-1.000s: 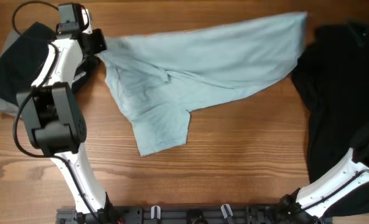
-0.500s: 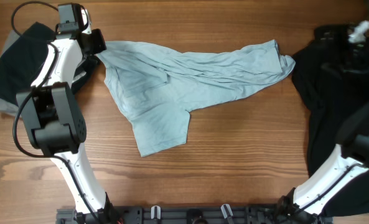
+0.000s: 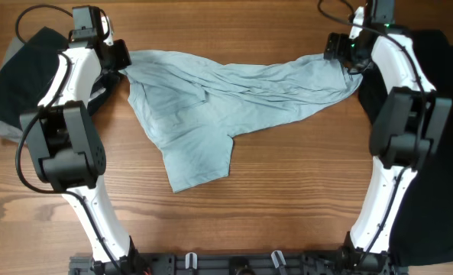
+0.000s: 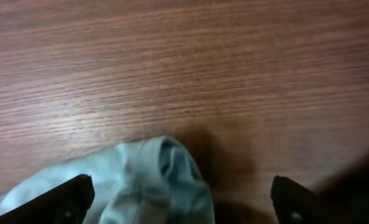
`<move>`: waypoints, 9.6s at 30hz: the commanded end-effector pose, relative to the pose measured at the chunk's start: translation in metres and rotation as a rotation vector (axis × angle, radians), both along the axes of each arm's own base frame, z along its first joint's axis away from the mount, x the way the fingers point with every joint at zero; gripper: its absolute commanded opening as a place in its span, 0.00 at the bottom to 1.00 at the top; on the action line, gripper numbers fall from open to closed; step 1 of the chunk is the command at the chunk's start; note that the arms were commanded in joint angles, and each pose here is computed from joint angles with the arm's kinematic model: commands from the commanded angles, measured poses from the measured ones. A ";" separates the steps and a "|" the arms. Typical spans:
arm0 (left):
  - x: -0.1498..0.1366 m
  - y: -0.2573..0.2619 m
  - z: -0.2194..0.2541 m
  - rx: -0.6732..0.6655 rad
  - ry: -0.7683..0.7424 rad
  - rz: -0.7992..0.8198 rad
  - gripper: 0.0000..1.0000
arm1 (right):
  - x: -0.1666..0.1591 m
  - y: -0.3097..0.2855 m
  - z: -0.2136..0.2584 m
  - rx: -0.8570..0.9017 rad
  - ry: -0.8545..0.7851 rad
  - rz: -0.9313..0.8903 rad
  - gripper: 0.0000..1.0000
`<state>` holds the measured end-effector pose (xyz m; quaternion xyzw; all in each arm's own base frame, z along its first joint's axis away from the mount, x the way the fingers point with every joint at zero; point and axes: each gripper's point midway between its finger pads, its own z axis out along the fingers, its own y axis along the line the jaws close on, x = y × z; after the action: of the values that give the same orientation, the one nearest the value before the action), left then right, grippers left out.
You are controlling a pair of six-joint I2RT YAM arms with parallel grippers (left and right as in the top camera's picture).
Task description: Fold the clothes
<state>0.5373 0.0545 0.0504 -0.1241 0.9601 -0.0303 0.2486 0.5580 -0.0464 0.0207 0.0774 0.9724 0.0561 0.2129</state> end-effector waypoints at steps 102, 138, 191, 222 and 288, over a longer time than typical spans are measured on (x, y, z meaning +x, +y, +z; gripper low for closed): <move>-0.181 0.002 0.324 0.060 -0.442 0.010 0.04 | -0.231 -0.019 0.334 -0.065 -0.243 -0.241 0.08; -0.223 0.015 0.383 0.221 -0.614 0.114 0.04 | -0.395 0.343 -0.034 0.237 0.848 0.021 0.58; -0.244 0.015 0.407 0.281 -0.689 0.106 0.04 | -0.301 0.084 0.263 0.158 -0.362 -0.193 0.04; -0.240 0.031 0.363 0.070 -0.542 0.247 0.23 | -0.251 -0.026 0.351 0.230 -0.307 -0.170 0.04; -0.221 0.049 0.337 0.136 -0.546 0.250 0.04 | -0.245 -0.053 0.353 0.129 -0.330 -0.278 0.04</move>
<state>0.3199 0.0793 0.3696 -0.1848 0.8559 -0.0266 0.4823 0.3155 -0.0882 0.3658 0.1970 0.9044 0.1305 0.3554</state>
